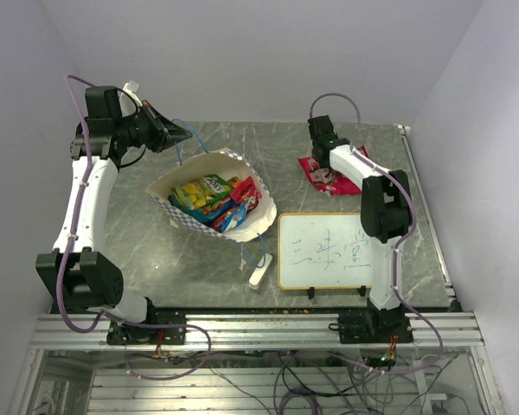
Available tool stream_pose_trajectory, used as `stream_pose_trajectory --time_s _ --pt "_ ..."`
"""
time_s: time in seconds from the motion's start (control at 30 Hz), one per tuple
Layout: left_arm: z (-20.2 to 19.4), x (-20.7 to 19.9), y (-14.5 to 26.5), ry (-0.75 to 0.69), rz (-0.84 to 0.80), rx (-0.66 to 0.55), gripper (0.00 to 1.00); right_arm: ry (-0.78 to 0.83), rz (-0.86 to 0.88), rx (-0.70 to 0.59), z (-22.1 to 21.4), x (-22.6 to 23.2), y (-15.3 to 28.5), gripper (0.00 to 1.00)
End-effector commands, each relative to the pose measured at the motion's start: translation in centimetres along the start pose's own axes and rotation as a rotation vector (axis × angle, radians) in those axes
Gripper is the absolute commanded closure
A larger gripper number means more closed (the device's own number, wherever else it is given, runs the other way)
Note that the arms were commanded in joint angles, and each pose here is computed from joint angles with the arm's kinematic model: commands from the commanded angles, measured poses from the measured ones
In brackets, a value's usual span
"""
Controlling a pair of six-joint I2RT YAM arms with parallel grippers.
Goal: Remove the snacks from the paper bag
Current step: Place the snack at the center of the board.
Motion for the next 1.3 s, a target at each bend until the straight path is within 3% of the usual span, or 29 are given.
stream_pose_trajectory --time_s 0.0,0.07,0.23,0.4,0.63,0.77,0.9,1.07,1.27 --pt "0.3 -0.5 0.1 -0.033 -0.036 0.006 0.93 0.004 0.009 0.01 0.3 2.3 -0.4 0.91" --pt "0.2 -0.4 0.1 -0.032 -0.035 0.009 0.93 0.006 0.016 0.021 0.0 3.0 -0.7 0.85" --pt "0.1 -0.4 0.2 -0.034 -0.037 0.013 0.93 0.007 0.062 0.033 -0.5 3.8 -0.9 0.59" --pt "-0.1 -0.5 0.2 -0.034 -0.042 0.015 0.93 -0.037 0.141 0.022 -1.1 4.0 0.5 0.43" --pt "-0.7 -1.0 0.6 -0.06 -0.044 0.018 0.93 -0.075 0.204 -0.036 -0.2 2.6 2.8 0.35" --pt "-1.2 -1.1 0.9 -0.074 -0.051 0.018 0.93 -0.138 0.194 -0.121 1.3 -0.1 5.9 0.23" --pt "-1.7 -1.4 1.0 -0.078 -0.073 0.019 0.93 -0.124 0.231 -0.221 2.4 -1.7 9.8 0.18" --pt "-2.3 -1.6 1.1 -0.07 -0.095 0.024 0.93 0.005 0.358 -0.494 3.9 -1.4 17.0 0.15" --pt "-2.5 -1.7 1.4 -0.073 -0.098 0.017 0.93 0.224 0.52 -1.05 4.3 0.8 28.8 0.14"
Point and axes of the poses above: each gripper's point midway between its finger pads, its own y axis back along the fingers, its own x axis along the line the jaws close on, z = x × y, the point moved 8 cm from there along y, back along the fingers, and after that the axes turned 10 degrees about y, right-handed, at the moved point
